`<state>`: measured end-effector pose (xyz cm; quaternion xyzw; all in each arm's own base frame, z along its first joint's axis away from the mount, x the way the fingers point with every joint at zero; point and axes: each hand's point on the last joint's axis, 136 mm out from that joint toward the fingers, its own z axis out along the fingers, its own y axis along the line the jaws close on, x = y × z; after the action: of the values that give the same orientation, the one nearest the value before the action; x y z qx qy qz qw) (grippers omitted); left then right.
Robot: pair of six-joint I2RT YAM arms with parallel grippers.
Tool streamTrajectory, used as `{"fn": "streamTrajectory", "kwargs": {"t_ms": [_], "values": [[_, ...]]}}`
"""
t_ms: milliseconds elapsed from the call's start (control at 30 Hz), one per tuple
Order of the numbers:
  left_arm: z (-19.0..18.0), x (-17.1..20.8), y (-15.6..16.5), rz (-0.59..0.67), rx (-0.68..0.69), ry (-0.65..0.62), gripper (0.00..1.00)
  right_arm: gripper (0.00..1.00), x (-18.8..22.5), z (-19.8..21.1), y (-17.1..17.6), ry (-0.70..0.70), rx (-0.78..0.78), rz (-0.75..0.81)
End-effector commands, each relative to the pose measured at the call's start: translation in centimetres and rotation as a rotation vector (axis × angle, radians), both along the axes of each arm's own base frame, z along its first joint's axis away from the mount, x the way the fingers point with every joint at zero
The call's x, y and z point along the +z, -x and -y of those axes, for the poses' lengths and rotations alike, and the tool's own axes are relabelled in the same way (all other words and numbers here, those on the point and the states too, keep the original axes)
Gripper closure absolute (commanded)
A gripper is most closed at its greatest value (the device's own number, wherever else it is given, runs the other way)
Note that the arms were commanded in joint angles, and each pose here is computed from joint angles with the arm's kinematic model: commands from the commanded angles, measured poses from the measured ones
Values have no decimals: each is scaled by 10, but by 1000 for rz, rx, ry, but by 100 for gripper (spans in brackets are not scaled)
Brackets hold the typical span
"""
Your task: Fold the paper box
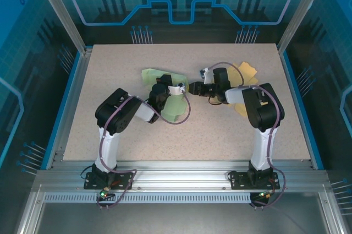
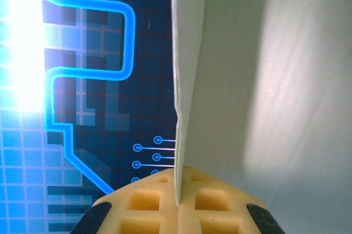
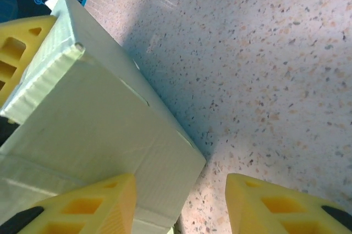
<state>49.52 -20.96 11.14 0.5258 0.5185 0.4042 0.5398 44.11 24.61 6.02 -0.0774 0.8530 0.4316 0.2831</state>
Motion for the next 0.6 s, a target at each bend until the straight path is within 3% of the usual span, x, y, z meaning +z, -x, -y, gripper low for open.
{"fn": "streamTrajectory", "kwargs": {"t_ms": [0, 567], "values": [[1, 1, 4, -31, -22, 43, 100, 51, 14, -3, 8, 4, 14, 62], [6, 21, 7, -59, -59, 59, 100, 46, 22, -6, 21, -26, 37, 113]]}}
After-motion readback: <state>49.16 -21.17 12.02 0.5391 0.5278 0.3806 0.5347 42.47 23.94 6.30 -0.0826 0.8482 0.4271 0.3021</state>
